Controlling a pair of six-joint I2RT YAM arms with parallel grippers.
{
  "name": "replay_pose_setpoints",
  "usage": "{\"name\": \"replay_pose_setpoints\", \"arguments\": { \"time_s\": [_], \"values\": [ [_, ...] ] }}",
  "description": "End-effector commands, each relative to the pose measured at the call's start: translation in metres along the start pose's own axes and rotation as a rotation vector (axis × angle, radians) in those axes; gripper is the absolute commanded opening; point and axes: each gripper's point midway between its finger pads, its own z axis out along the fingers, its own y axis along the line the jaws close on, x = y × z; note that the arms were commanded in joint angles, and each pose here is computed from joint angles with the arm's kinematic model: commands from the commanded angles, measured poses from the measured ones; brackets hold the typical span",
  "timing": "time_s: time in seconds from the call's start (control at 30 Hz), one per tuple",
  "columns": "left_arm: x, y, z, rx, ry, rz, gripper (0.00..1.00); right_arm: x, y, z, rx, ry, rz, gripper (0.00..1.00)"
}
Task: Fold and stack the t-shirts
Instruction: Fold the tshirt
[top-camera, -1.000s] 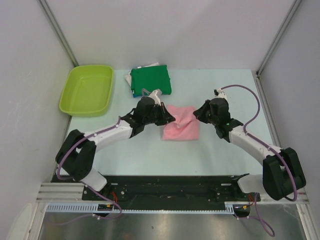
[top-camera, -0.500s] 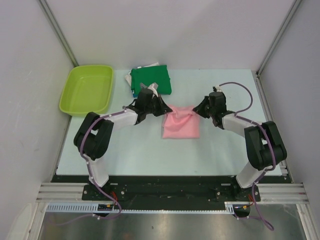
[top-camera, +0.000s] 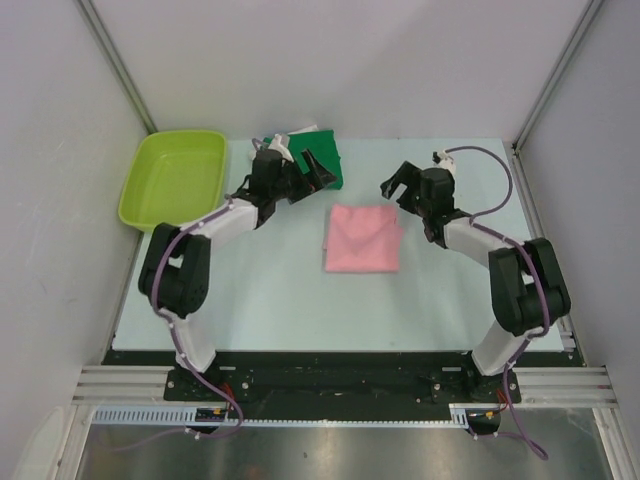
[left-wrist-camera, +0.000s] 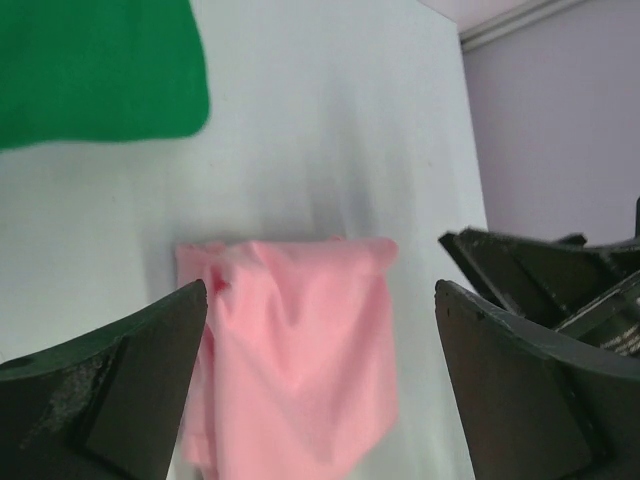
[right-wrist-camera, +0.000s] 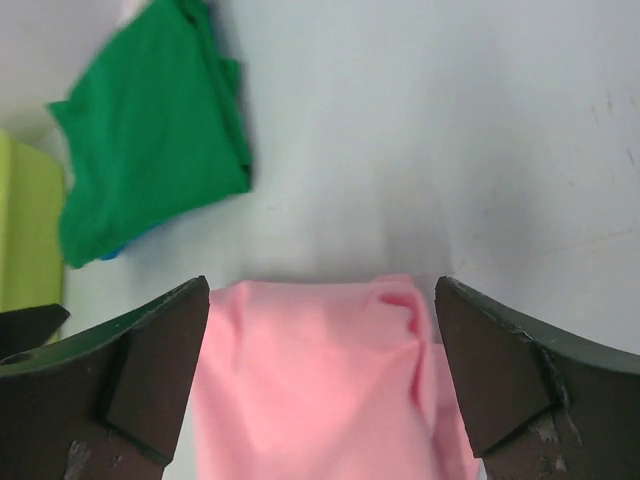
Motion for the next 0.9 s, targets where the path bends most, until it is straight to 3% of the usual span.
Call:
{"name": "replay_pose_setpoints", "arguments": {
  "time_s": [0.0, 0.03, 0.1, 0.13, 0.17, 0.33, 0.4, 0.57, 0.7, 0.87],
  "values": [
    [0.010, -0.060, -0.057, 0.115, -0.033, 0.084, 1.00, -0.057, 0.069, -0.048, -0.116, -0.171, -0.107, 1.00],
    [0.035, -0.054, -0.063, 0.108, 0.004, 0.082, 1.00, -0.055, 0.079, -0.055, -0.149, -0.157, -0.107, 1.00],
    [0.047, -0.075, -0.080, 0.186, -0.011, 0.078, 1.00, -0.053, 0.091, -0.064, -0.207, -0.126, -0.082, 1.00],
    [0.070, -0.064, -0.084, 0.186, 0.025, 0.032, 1.00, -0.045, 0.102, -0.067, -0.278, -0.072, -0.056, 1.00],
    [0.069, -0.078, -0.088, 0.259, -0.011, 0.035, 1.00, -0.043, 0.102, -0.062, -0.299, -0.048, -0.034, 1.00],
    [0.127, -0.080, -0.084, 0.364, 0.085, -0.018, 1.00, -0.022, 0.131, -0.045, -0.494, 0.126, 0.038, 1.00],
    [0.125, -0.095, -0.086, 0.470, 0.042, -0.009, 1.00, -0.017, 0.129, -0.029, -0.541, 0.165, 0.115, 1.00],
    [0.137, -0.090, -0.067, 0.530, 0.058, -0.020, 1.00, -0.002, 0.135, -0.017, -0.692, 0.310, 0.236, 1.00],
    [0.147, -0.083, -0.056, 0.532, 0.090, -0.039, 1.00, 0.023, 0.123, -0.008, -0.679, 0.407, 0.288, 1.00],
    [0.166, -0.062, -0.042, 0.499, 0.131, -0.046, 1.00, 0.049, 0.090, 0.019, -0.560, 0.426, 0.291, 1.00]
  ]
}}
